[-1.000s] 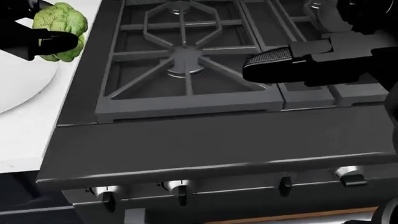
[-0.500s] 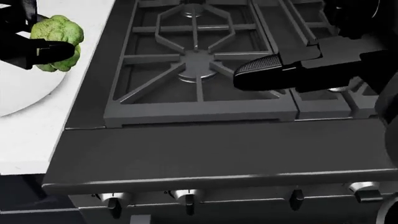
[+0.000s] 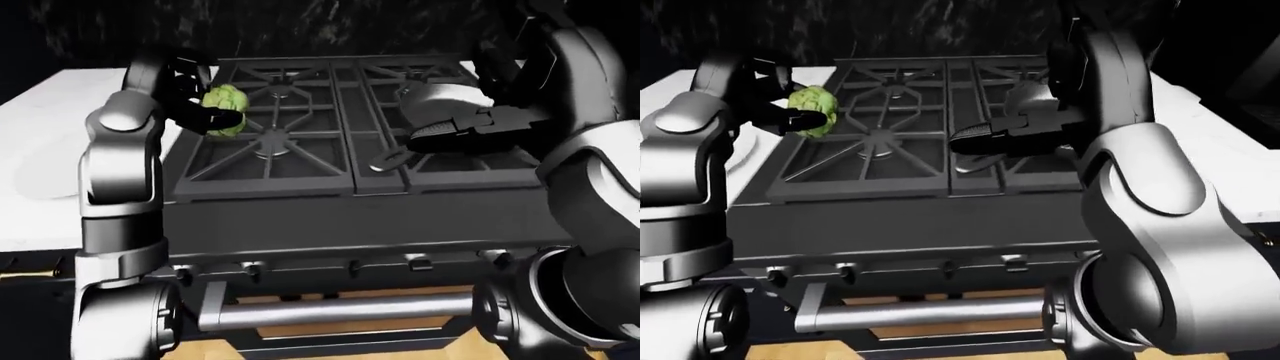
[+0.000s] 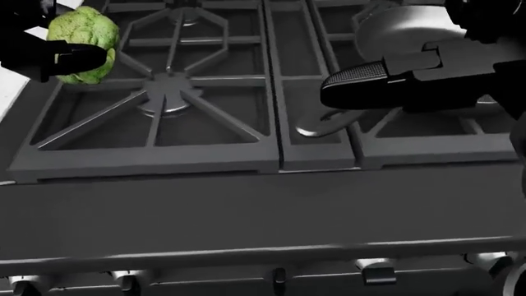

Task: Pick the broccoli from the plate and place it in the pan.

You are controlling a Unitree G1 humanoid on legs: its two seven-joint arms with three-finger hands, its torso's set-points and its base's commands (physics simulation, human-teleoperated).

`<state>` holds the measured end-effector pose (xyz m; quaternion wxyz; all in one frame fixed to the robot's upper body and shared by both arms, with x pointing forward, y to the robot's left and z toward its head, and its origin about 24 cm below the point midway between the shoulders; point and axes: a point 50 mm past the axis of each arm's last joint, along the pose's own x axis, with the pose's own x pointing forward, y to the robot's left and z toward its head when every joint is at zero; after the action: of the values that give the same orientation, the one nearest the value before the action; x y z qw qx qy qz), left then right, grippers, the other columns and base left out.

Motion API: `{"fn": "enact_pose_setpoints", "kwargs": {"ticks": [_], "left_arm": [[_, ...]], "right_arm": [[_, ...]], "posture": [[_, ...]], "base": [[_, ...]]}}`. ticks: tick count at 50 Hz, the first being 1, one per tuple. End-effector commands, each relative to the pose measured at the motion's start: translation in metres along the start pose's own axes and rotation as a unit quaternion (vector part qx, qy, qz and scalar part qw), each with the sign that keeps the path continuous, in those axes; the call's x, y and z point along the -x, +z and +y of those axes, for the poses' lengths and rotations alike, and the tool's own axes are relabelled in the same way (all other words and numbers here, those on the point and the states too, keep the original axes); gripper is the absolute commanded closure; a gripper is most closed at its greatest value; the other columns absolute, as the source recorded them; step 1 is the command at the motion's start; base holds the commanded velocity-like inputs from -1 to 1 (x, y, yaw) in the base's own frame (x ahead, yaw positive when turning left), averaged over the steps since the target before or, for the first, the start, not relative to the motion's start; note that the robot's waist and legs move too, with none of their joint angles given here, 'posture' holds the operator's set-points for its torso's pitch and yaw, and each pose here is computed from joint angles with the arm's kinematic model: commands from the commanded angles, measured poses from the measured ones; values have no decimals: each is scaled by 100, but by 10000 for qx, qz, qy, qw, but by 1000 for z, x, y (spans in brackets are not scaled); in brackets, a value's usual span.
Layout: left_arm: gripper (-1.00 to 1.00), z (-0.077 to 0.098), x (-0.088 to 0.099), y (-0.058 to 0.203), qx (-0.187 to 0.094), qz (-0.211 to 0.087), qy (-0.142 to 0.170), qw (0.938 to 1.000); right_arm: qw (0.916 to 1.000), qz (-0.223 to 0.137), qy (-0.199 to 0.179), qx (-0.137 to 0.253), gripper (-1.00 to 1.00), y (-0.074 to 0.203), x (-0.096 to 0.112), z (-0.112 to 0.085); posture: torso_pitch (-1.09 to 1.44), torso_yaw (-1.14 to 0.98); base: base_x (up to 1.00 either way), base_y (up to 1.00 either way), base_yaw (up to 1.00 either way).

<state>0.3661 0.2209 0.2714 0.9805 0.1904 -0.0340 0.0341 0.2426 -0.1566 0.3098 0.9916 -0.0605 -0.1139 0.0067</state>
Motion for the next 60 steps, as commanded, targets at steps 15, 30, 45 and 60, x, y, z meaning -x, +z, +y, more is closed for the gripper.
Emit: {"fn": "enact_pose_setpoints", "kwargs": {"ticks": [15,30,45,60], "left_arm": [[100,9,4,25,-48,-523,201,9984],[100,9,5,27,-41,-529,175,9984],[100,8,5,30,-20,-566,174,9982],[100,9,6,29,6,-558,178,9983]], "right_arm": [[9994,-342,-23,14,-100,12,3,0],[9994,-342,-19,6,-100,11,2,0],[9994,-344,-16,13,-100,12,3,0],[9994,-357,-8,10,-100,11,2,0]], "posture": [[0,0],[0,0],[0,0],[0,0]], "base": [[0,-48,0],[0,-41,0],[0,-60,0],[0,-61,0]]}}
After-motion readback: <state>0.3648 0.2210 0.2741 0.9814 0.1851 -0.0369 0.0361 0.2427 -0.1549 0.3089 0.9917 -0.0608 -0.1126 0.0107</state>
